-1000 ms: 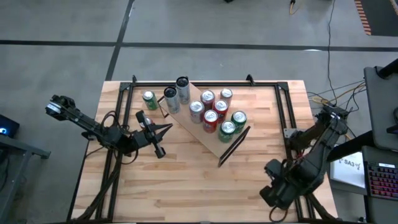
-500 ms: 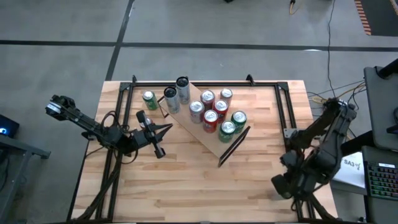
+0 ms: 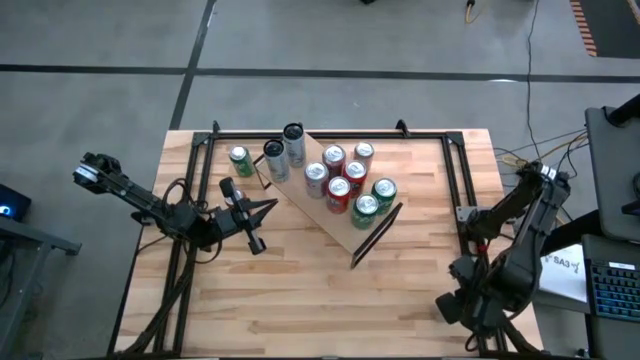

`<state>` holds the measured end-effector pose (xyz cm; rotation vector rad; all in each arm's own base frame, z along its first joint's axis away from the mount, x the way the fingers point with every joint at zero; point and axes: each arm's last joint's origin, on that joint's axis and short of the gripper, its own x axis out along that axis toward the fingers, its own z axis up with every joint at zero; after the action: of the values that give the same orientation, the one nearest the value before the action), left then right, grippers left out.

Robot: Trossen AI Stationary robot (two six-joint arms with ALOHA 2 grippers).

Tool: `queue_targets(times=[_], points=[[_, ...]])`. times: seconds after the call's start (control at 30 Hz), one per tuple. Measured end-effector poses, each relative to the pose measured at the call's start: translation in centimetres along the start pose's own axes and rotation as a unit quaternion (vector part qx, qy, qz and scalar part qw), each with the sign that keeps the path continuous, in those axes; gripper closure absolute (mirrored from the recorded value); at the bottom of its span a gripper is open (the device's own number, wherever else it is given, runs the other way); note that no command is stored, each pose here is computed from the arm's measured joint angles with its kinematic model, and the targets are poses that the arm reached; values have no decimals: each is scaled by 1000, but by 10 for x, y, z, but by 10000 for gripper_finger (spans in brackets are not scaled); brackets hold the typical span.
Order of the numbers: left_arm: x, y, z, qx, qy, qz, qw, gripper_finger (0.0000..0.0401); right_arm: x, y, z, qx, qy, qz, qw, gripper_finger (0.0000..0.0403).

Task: Place canned beverage on shelf
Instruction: Put the yellow soda can on the shelf aligned with the blue soda can

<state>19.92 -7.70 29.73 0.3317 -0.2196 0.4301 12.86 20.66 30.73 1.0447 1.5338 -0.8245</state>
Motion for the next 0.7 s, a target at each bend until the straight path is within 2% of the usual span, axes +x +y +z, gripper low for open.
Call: queue_targets(times=[0.2,0.5,0.7], points=[[0,0,0,-1,0,0,1000,401,1,1,0,8,-1,0,1000,319],[0,0,0,0,1,-1,1000,401,-1,0,-3,25,38,-10,999,177],[0,0,0,1,1,-1,1000,401,-1,2,-4,30,49,-3,998,103]])
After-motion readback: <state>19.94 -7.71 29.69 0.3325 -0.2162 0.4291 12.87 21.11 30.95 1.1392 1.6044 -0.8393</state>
